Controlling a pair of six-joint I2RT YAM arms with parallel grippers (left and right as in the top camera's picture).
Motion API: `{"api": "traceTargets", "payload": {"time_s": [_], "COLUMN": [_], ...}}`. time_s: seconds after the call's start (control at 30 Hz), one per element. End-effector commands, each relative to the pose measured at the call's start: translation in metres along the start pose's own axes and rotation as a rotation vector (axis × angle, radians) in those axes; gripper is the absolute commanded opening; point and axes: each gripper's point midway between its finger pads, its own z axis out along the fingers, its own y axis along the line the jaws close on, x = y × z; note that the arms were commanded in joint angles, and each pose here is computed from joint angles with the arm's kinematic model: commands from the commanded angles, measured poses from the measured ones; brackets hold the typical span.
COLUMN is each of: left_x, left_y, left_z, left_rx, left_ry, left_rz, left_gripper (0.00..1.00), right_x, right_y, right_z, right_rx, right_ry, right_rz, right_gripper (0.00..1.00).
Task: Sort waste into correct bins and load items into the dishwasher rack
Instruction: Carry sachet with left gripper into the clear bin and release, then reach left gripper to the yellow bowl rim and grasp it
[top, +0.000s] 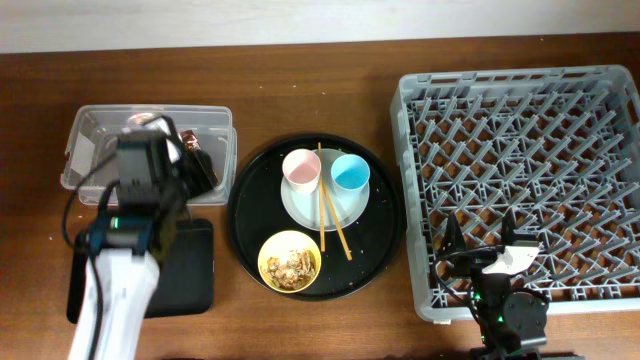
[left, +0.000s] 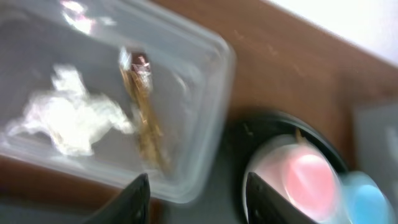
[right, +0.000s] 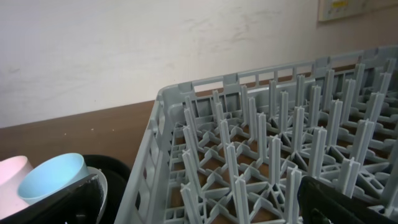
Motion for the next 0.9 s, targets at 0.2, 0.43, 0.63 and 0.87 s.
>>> {"api": "traceTargets", "payload": {"time_s": [0.2,0.43,0.63,0.87], "left_x": [0.157,0.219,0.264,0.284], "left_y": [-0.068,-0.11,-0.118,-0.111], "left_z": [-0.065,-0.049,-0.02,0.004], "left_rx": [0.149,0.19,0.145,0.082], "left_ry": [0.472,0.62,0.745,0.802], "left_rz": [0.329,0.497,0.578,0.596], "left_gripper": [0.28,0.23,0.23,0.22], "right_x": [0.003,0.003,0.003,0.003], "right_y": [-0.003,-0.003,-0.003,-0.003], "right_z": [0.0,0.0,0.0,0.0], "right_rx": [0.011,0.011,0.011,0.011], "right_ry": [0.004,0.004,0.004,0.004], "right_rz": [-0.003,-0.003,-0.003,-0.003], "right_gripper": [0.98,0.99,0.98,0.98]}}
